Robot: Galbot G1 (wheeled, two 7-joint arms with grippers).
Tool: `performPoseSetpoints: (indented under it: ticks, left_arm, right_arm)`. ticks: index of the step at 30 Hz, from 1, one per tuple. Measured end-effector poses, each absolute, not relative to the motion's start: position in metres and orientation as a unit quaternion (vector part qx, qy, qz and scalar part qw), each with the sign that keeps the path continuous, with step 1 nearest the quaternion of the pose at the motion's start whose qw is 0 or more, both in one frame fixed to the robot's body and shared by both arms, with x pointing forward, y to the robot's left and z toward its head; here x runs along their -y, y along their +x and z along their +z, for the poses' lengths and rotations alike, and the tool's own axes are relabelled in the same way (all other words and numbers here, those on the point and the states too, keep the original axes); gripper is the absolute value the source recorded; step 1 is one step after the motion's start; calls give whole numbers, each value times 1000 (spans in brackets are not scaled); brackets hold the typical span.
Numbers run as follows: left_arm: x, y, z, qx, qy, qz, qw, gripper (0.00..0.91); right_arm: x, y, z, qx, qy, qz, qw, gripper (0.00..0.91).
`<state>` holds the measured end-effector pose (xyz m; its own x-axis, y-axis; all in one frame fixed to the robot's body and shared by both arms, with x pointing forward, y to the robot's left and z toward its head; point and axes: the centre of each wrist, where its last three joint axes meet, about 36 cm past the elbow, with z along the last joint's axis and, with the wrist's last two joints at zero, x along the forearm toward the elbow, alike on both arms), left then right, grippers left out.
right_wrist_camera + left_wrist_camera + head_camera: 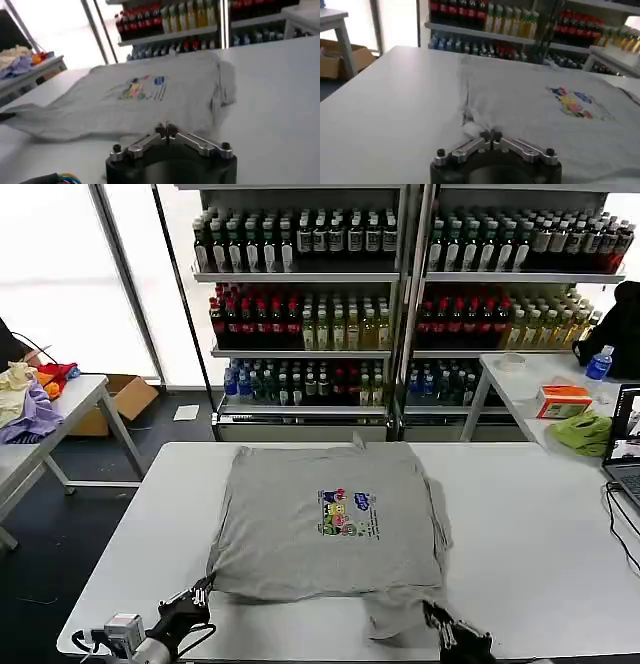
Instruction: Fold and organize the clothes.
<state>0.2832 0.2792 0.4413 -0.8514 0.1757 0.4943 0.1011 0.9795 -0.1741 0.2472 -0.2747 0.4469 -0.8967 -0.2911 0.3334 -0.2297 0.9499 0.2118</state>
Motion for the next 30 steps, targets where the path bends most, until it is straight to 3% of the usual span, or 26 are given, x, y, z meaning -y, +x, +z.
performPoseSetpoints:
  ticks: [13, 23, 24, 25, 26, 30]
  left_arm:
    - [-299, 346, 446, 965, -103, 63, 235, 10]
    - [-310, 400, 439, 965, -104, 63, 231, 10]
    - [-310, 405, 437, 965, -103, 63, 232, 40]
    - [-311, 410, 435, 965, -103, 64, 233, 907]
    - [-311, 415, 433, 965, -102, 65, 234, 907]
    - [-316, 430, 425, 964, -96, 63, 239, 907]
  right_arm:
    - [264, 330, 440, 985, 109, -75, 108, 0]
    - [250, 394, 418, 989, 94, -31, 110, 0]
    - [248, 398, 416, 989, 94, -27, 114, 0]
    - [246, 402, 412, 988, 95, -23, 118, 564]
    - [244, 405, 409, 988, 96, -20, 122, 907]
    - [241, 416, 403, 987, 91, -11, 131, 907]
